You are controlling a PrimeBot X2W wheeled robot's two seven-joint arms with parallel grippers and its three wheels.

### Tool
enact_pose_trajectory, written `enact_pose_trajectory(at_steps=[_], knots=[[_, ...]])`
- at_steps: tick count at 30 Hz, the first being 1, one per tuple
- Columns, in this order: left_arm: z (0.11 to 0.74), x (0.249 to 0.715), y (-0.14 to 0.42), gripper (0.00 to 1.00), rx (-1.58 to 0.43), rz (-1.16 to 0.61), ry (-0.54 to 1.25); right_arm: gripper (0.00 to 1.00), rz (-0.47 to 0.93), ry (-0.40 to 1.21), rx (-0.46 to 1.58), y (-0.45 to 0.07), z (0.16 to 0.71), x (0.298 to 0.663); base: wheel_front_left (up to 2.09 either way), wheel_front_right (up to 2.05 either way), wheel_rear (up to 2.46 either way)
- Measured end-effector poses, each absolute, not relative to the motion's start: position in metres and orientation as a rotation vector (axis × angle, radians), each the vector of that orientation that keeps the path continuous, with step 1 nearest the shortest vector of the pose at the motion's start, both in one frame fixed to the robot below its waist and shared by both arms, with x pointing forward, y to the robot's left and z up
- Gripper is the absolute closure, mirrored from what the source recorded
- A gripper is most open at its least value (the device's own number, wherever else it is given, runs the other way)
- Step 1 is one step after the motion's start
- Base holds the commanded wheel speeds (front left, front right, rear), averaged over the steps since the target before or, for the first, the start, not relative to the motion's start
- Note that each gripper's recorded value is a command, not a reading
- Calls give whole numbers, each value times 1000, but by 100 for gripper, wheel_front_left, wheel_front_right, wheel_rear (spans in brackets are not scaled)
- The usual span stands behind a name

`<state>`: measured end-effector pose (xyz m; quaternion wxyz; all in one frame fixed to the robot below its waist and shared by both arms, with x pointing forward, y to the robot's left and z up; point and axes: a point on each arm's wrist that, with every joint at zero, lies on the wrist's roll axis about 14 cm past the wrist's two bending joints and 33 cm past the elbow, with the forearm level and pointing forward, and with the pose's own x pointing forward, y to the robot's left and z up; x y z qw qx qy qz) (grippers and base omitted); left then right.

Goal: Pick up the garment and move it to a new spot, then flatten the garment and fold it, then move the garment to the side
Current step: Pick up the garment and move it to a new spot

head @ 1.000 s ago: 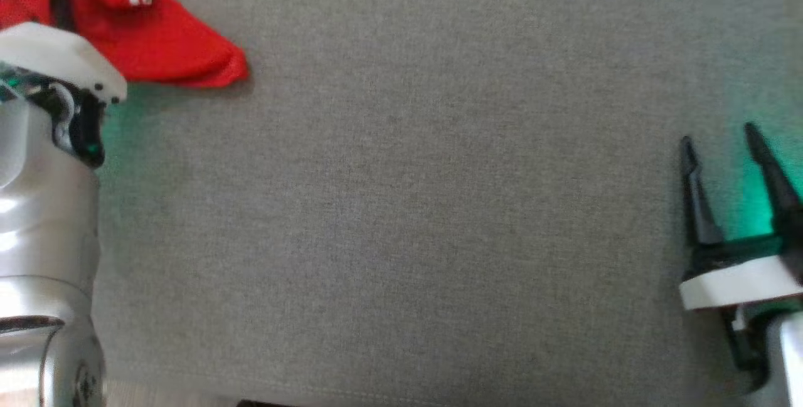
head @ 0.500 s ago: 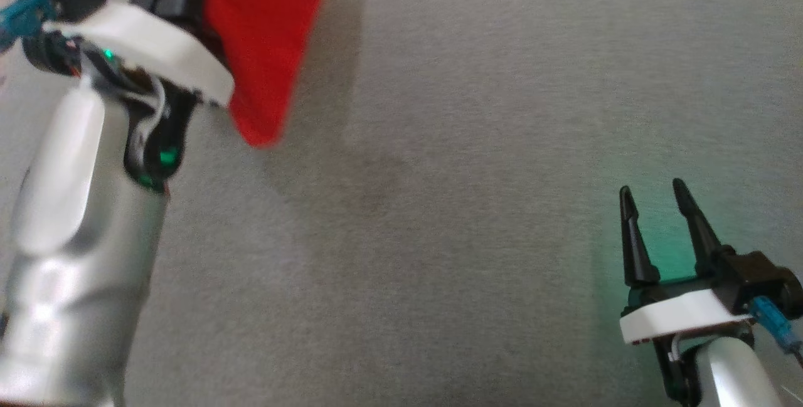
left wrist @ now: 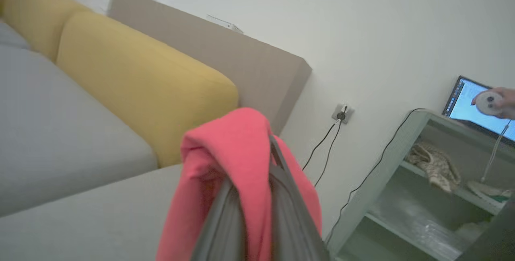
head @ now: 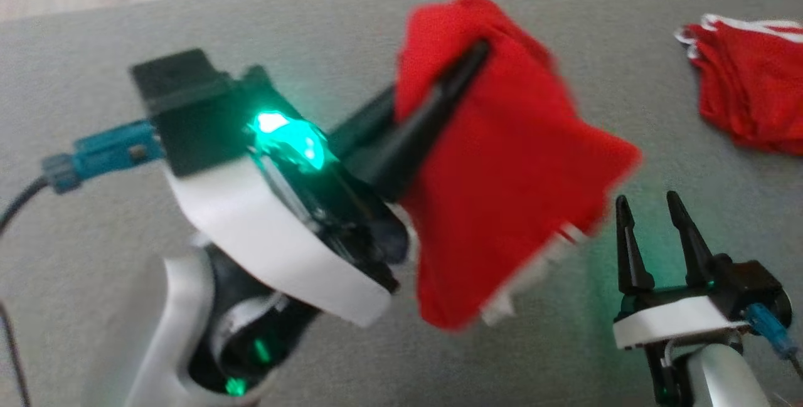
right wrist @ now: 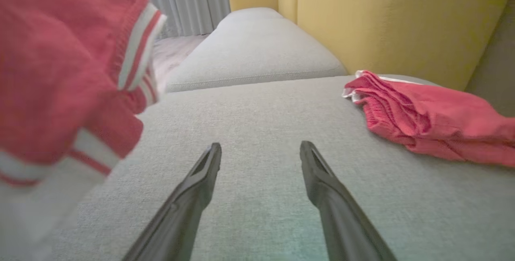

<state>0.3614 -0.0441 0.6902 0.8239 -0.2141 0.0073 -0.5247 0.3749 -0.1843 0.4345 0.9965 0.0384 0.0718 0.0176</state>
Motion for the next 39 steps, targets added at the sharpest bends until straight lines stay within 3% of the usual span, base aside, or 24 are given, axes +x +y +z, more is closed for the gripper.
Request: enact_pose_trajectory(at_steps=[7,14,20,21,22,23,28,33,39], knots=[[650,378,-71,100,-586,-1096,218,0,-53,122,114,-210,441,369,0,0,0],[521,462,-38,100,-652,-700,515,0,-110,135,122,-226,438,364,0,0,0],[437,494,2,100,-580,-457,629,0,-145,142,117,-237,436,361,0,0,0],[429,499,9,97,-577,-420,633,0,-147,145,116,-238,435,360,0,0,0],[422,502,16,71,-560,-391,633,0,-148,147,116,-238,435,360,0,0,0],[417,505,22,0,-528,-374,622,0,-147,148,116,-238,434,360,0,0,0],[416,511,42,0,-400,-352,503,0,-133,137,103,-235,438,362,0,0,0],[449,513,70,0,-321,-296,260,0,-114,104,73,-232,449,365,0,0,0],[442,464,111,0,-273,-183,181,0,-91,75,36,-228,458,368,0,0,0]])
